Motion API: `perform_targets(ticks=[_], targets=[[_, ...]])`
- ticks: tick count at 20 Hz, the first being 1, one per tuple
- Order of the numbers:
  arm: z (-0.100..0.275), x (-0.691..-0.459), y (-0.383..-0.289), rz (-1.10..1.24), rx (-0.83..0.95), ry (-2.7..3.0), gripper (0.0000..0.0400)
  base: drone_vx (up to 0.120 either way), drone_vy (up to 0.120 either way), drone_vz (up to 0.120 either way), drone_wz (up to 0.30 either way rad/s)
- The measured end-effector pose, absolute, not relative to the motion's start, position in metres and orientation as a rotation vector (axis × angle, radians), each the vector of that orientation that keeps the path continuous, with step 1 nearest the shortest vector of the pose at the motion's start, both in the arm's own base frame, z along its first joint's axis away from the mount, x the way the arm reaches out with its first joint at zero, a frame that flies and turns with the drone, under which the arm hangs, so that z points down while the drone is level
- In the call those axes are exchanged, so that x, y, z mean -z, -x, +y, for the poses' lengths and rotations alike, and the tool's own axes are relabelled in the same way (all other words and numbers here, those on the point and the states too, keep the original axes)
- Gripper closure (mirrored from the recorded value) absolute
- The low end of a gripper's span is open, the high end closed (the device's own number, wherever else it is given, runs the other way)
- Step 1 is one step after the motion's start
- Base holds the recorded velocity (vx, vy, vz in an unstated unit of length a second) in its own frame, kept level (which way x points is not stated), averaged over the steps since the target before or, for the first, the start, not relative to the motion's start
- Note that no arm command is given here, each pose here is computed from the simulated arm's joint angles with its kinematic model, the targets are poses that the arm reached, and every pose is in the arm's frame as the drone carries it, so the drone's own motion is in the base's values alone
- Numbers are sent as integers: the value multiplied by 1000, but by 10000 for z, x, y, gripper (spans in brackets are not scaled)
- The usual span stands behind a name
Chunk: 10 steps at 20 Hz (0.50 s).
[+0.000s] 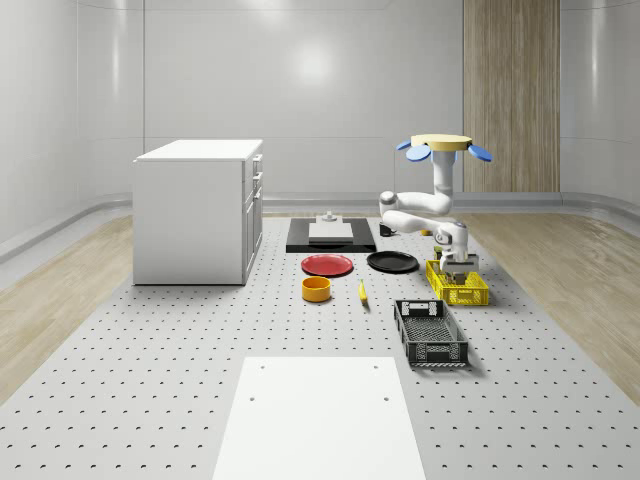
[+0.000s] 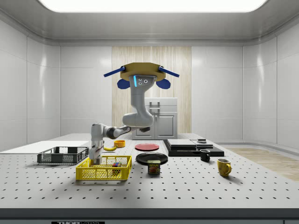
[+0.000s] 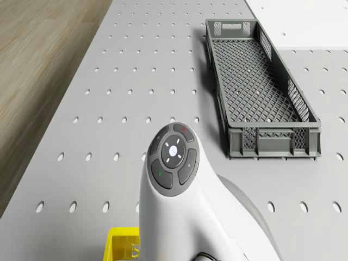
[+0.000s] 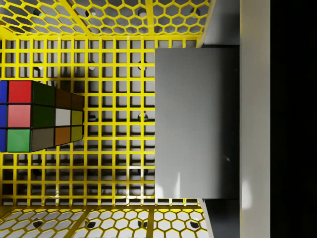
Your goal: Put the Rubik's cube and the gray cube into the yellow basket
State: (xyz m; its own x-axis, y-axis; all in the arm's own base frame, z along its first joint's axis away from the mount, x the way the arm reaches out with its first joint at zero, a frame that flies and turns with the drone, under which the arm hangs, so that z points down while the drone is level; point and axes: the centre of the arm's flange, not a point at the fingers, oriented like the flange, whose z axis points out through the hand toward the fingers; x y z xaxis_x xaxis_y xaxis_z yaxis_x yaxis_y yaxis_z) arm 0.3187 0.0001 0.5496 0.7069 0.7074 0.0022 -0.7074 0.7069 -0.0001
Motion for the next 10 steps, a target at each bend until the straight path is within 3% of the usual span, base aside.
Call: perform_targets(ticks=[6, 10], targets=[[1, -5691, -3187, -2, -786, -1, 150, 0, 0, 0, 0], [1, -5756, -3187, -2, -786, -1, 65, 0, 0, 0, 0]])
